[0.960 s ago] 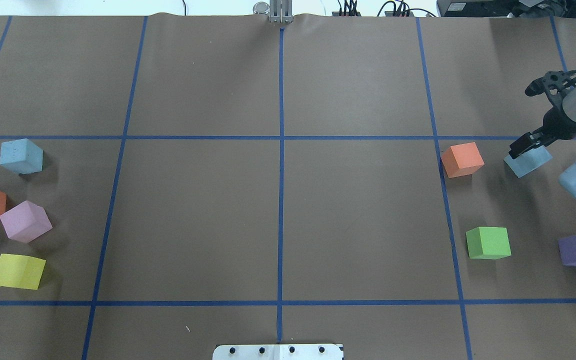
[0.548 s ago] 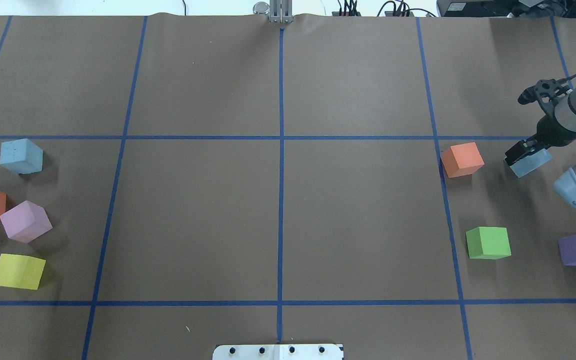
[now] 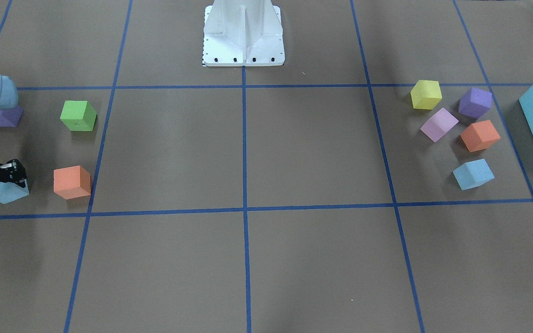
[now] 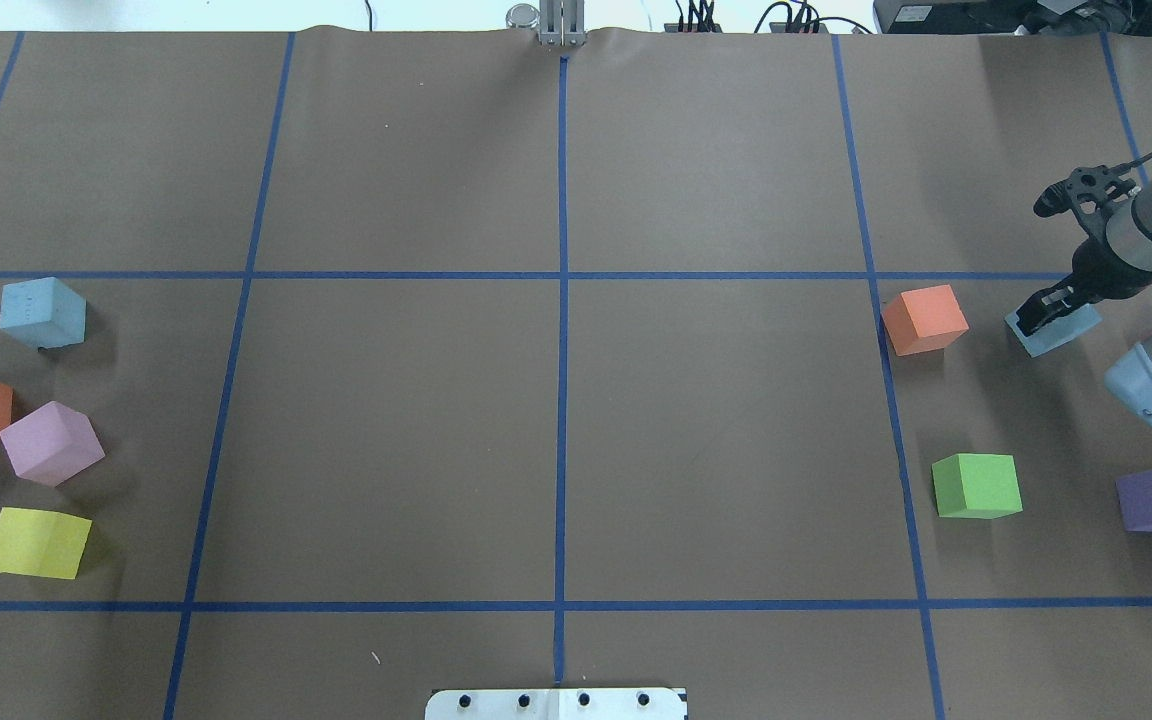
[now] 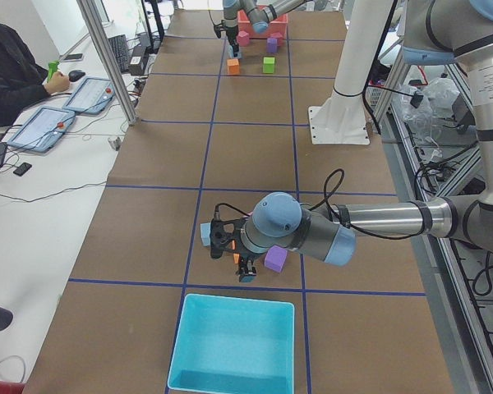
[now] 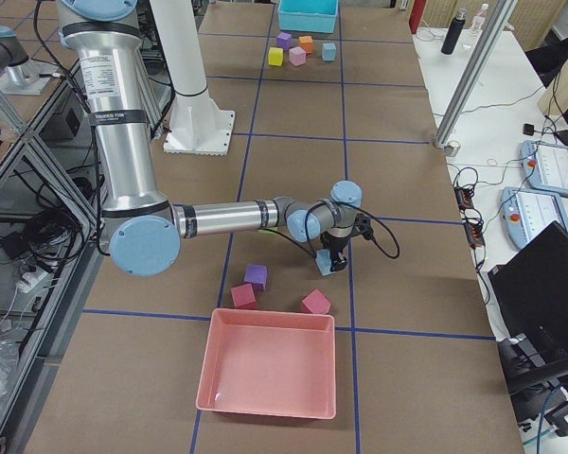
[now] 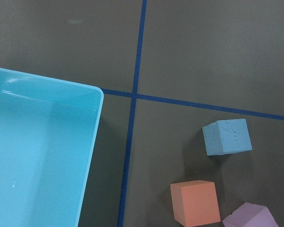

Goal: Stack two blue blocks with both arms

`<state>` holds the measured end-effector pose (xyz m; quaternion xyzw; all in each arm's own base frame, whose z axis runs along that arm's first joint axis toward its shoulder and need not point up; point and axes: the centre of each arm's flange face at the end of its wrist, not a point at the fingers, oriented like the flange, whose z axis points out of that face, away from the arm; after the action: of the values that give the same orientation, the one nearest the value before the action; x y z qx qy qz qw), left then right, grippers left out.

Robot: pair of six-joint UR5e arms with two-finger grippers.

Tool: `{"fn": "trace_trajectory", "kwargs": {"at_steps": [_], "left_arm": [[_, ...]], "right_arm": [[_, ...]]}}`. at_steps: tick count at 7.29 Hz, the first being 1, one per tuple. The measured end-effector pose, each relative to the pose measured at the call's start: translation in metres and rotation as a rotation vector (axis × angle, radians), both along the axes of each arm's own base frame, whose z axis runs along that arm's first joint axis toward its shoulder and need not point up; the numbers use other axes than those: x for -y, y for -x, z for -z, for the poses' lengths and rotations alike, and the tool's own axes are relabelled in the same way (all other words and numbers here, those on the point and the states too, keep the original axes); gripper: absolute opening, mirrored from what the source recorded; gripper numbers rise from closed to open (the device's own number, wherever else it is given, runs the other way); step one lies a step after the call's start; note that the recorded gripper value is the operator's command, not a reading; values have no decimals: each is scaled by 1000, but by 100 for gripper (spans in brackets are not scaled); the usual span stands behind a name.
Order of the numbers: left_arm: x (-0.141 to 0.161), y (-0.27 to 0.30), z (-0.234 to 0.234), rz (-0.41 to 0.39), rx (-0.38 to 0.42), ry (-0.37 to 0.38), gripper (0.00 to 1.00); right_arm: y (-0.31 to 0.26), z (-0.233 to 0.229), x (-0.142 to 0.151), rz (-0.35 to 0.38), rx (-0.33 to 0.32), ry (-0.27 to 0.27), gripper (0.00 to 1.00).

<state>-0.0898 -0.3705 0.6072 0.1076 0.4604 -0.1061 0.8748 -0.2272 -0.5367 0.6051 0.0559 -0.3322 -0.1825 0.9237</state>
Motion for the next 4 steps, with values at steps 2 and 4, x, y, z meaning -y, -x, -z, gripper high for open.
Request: {"fn": "trace_trajectory", "kwargs": {"at_steps": [2, 4], "left_arm": [[12, -1, 6, -1, 3, -3, 98], [57, -19, 22, -25, 6, 10, 98]], "right_arm": [[4, 41, 12, -2, 39, 5, 55], [2, 157, 41, -27, 45, 77, 55]]}}
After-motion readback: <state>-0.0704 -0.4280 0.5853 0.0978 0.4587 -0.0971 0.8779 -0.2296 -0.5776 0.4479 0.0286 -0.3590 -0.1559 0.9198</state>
